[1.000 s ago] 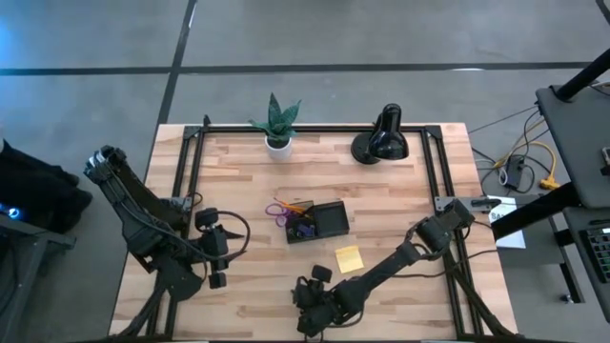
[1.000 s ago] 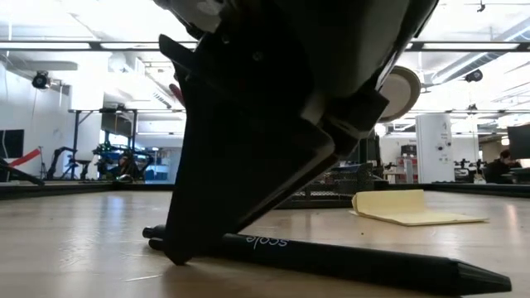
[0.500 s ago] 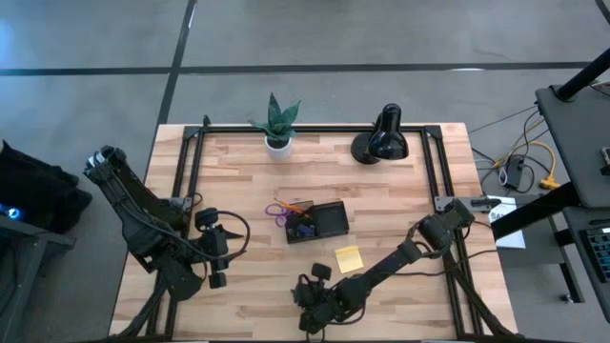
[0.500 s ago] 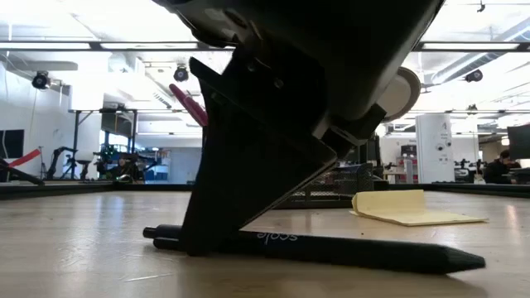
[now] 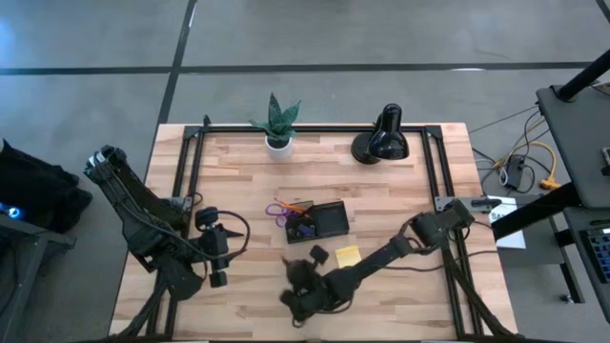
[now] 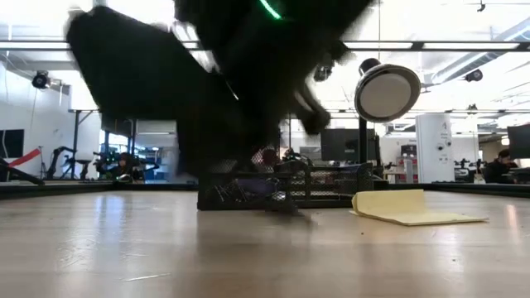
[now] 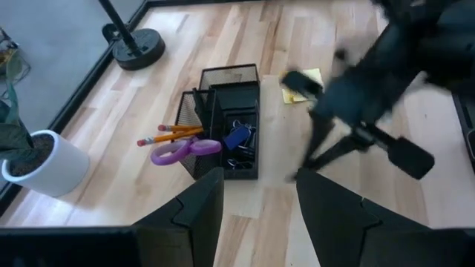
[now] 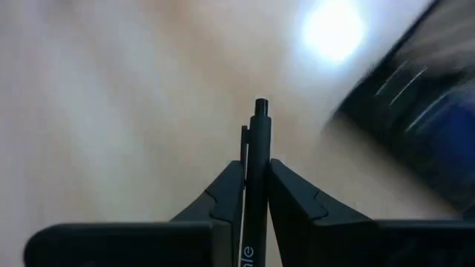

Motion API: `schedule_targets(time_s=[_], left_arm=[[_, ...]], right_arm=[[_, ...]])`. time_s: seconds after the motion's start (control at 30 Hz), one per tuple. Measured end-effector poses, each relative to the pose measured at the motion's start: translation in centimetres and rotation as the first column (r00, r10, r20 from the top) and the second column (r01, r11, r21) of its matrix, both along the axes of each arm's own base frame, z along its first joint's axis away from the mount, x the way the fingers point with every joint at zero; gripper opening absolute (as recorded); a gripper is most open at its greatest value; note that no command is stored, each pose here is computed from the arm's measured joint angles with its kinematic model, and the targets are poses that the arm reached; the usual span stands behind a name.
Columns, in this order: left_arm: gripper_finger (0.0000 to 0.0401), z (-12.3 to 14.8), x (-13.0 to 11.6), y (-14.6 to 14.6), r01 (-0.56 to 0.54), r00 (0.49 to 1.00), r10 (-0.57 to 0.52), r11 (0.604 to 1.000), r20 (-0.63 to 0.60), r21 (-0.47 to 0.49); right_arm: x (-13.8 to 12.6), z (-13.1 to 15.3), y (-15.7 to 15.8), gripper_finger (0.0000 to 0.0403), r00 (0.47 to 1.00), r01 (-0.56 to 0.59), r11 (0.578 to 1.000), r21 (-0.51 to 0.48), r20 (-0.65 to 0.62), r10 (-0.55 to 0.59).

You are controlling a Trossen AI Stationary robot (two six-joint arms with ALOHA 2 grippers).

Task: Pick and place office supplies into organizer
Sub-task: Put the pen into the desk organizer

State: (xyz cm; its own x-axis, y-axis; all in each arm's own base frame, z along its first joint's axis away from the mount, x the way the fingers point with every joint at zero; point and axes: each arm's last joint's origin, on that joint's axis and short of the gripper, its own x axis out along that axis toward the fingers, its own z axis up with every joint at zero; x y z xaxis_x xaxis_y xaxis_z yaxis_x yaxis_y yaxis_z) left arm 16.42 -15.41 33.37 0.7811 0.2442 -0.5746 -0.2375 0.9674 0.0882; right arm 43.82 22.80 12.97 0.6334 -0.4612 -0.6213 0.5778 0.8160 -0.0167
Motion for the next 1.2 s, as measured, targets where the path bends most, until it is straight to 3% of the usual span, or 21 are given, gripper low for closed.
schedule_targets(time_s=[0.1,0.2,0.37,0.43,0.67,0.9,1.2], left_arm=[[0.0157,0.1,0.0,0.0,-0.001,1.0,0.001,1.0,0.003,0.0],[0.0157,0.1,-0.1,0.1,-0.001,1.0,0.001,1.0,0.006,-0.002],[0.0157,0.1,-0.1,0.1,-0.002,1.0,0.002,1.0,0.006,-0.002],[0.0157,0.1,-0.1,0.1,-0.001,1.0,0.001,1.0,0.005,-0.002],[0.0157,0.1,-0.1,0.1,-0.001,1.0,0.001,1.0,0.003,0.001],[0.0157,0.0,-0.1,0.1,0.014,1.0,-0.014,1.0,-0.008,0.025],[0.0157,0.0,-0.1,0.1,0.051,0.998,-0.049,0.996,-0.028,0.07]], right_arm=[[0.3,3.6,-0.7,0.0043,0.967,0.177,0.983,-0.055,0.196,-0.163],[0.4,5.8,-1.5,0.0043,0.904,0.322,0.939,-0.123,0.336,-0.266],[1.3,9.7,-4.0,0.0043,0.821,0.469,0.854,-0.227,0.469,-0.325],[1.5,10.7,-5.0,0.0043,0.82,0.485,0.835,-0.259,0.466,-0.332],[1.8,10.4,-8.0,0.0043,0.804,0.547,0.77,-0.329,0.462,-0.374],[1.7,8.5,-8.7,0.0043,0.836,0.525,0.753,-0.396,0.408,-0.368],[1.2,6.3,-9.3,0.0043,0.799,0.576,0.709,-0.408,0.465,-0.381]])
